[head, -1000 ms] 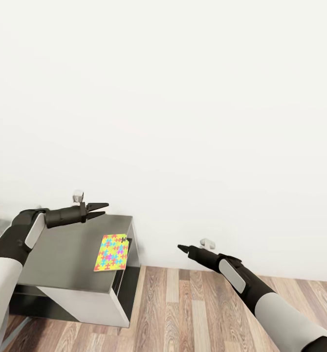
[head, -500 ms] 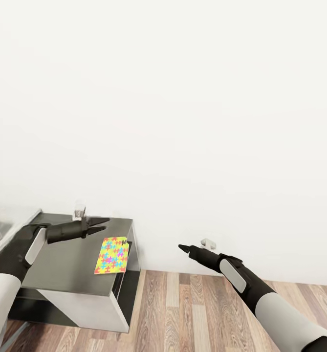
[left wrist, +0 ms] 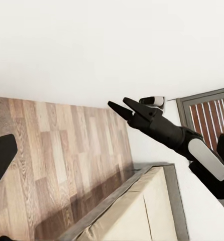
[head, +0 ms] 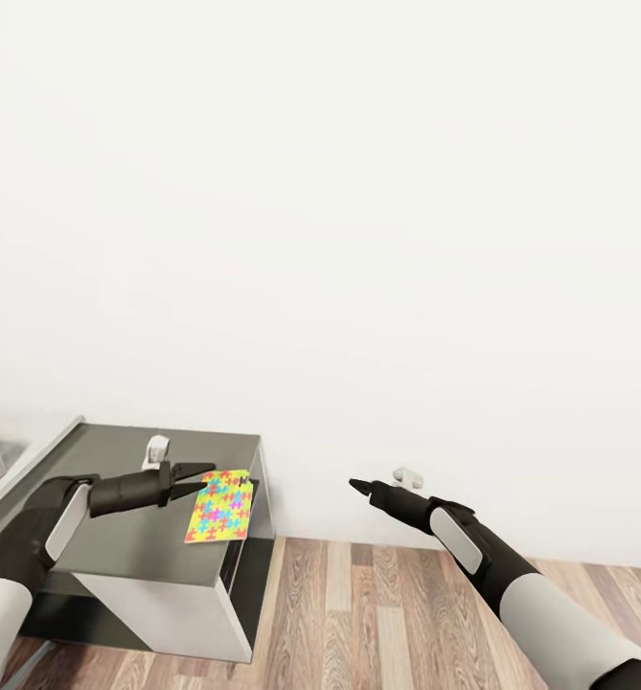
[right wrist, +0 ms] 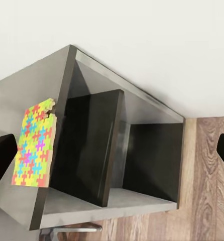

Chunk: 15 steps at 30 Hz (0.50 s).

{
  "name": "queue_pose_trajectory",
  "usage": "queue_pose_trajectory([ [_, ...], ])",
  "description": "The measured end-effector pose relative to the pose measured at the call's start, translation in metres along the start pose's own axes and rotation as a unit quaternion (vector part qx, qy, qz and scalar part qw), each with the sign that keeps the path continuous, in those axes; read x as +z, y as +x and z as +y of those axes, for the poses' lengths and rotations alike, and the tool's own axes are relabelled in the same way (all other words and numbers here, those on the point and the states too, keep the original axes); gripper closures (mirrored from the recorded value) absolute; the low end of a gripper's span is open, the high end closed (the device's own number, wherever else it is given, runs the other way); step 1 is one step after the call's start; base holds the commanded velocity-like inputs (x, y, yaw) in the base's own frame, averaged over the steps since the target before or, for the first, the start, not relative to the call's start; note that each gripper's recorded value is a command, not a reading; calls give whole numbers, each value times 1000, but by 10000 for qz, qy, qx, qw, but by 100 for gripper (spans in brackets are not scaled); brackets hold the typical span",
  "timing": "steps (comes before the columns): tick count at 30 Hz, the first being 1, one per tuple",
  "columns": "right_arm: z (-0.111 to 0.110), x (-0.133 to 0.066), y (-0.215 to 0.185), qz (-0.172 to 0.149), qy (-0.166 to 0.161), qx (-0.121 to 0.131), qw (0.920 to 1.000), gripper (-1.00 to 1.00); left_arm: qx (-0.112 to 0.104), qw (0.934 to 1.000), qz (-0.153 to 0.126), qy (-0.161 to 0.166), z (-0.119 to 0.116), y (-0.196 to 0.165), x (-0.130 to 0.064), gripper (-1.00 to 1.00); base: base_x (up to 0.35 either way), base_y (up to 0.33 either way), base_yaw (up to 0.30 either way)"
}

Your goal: Put all the toys in the child's room - the three board games (two on the bed and one on the table), the two jigsaw puzzles on the table, and the tennis ball on the table - inside the toy box on the table in the child's room.

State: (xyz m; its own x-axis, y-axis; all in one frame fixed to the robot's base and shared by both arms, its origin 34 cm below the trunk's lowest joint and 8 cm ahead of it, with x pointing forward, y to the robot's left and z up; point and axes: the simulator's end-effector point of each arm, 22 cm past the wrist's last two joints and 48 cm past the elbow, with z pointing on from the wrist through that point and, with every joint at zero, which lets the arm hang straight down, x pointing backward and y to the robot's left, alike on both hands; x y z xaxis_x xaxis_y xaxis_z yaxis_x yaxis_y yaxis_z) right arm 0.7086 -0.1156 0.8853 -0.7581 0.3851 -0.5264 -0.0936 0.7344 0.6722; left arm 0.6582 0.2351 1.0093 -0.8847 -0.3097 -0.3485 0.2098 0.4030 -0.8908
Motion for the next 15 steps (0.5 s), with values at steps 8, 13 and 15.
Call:
queue_pose_trajectory([
  [8,5,-3,-5,-48,-26,-35,10000,-100,84,9999,-37,50,-7,-2,-1,-100,0,0,0],
  [13,6,-3,-6,-56,-20,-39,10000,-100,102,9999,-45,57,-9,-2,-1,-100,0,0,0],
  [15,6,-3,-5,-58,-7,-42,10000,-100,103,9999,-47,58,-9,-3,-1,-100,0,0,0],
])
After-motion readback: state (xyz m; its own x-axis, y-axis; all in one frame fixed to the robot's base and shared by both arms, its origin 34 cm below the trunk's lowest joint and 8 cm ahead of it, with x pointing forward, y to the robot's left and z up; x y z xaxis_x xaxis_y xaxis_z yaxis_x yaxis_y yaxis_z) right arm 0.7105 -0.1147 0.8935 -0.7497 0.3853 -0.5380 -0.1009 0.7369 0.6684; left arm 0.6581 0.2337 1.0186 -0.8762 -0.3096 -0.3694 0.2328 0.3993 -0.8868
